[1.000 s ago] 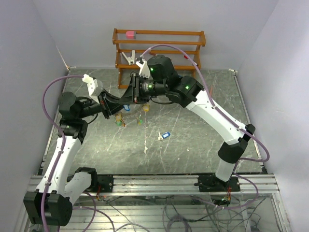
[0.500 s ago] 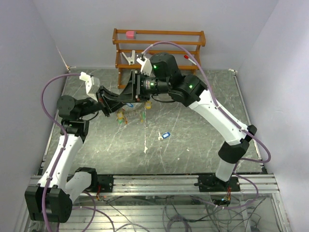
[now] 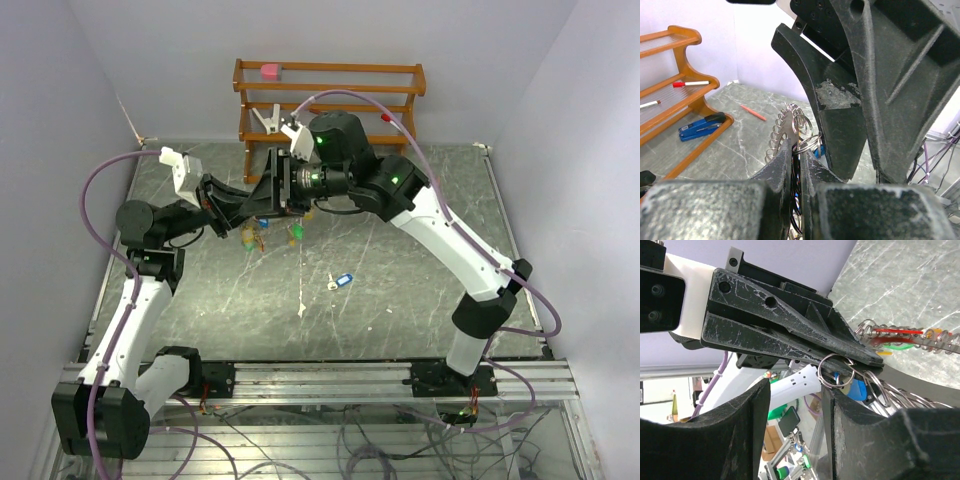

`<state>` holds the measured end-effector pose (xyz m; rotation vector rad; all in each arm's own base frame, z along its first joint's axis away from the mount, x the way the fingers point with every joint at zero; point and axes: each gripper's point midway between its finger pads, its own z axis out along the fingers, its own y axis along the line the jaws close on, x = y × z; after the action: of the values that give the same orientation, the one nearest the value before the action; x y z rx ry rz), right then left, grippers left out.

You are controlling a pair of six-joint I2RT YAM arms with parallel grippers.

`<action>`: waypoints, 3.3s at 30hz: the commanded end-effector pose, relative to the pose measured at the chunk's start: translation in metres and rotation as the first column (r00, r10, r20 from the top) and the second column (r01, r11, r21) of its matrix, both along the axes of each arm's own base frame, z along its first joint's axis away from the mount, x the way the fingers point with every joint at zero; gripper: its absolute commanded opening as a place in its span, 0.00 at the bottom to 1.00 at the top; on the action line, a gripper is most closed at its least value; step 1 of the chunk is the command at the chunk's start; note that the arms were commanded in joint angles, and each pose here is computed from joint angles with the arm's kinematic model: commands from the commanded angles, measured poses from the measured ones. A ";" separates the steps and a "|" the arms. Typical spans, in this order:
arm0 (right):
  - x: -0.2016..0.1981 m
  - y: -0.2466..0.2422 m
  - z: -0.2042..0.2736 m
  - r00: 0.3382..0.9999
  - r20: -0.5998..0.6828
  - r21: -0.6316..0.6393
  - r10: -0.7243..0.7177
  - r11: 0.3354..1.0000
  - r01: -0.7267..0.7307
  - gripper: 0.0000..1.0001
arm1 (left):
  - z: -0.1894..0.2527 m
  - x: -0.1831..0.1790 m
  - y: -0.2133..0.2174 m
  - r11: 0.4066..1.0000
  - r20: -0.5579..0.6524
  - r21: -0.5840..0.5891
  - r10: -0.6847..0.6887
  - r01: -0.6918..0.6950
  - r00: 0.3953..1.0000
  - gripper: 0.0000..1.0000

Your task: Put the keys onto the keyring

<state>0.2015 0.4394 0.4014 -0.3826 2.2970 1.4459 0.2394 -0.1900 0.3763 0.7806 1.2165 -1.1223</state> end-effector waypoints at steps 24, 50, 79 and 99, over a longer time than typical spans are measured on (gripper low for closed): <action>0.022 -0.059 0.019 0.969 0.239 -0.081 -0.064 0.993 0.085 0.25 | -0.019 0.011 0.007 0.994 0.076 0.078 0.073 -0.079 0.994 0.07; -0.028 -0.045 -0.284 0.895 0.369 -0.519 0.251 0.854 -0.026 0.20 | -0.086 0.069 0.128 0.873 -0.005 0.258 0.430 -0.414 0.903 0.07; -0.057 -0.026 -0.381 0.819 0.274 -0.730 0.504 0.664 -0.164 0.31 | -0.082 0.055 0.141 0.855 0.011 0.287 0.448 -0.432 0.894 0.07; -0.038 -0.032 -0.316 0.795 0.403 -0.678 0.454 0.731 -0.074 0.00 | -0.072 0.044 0.134 0.874 0.038 0.280 0.404 -0.398 0.914 0.07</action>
<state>0.1504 0.4043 0.0331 -1.2793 2.3017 0.4302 0.2923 -0.0504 0.2715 0.5818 1.6006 -0.6548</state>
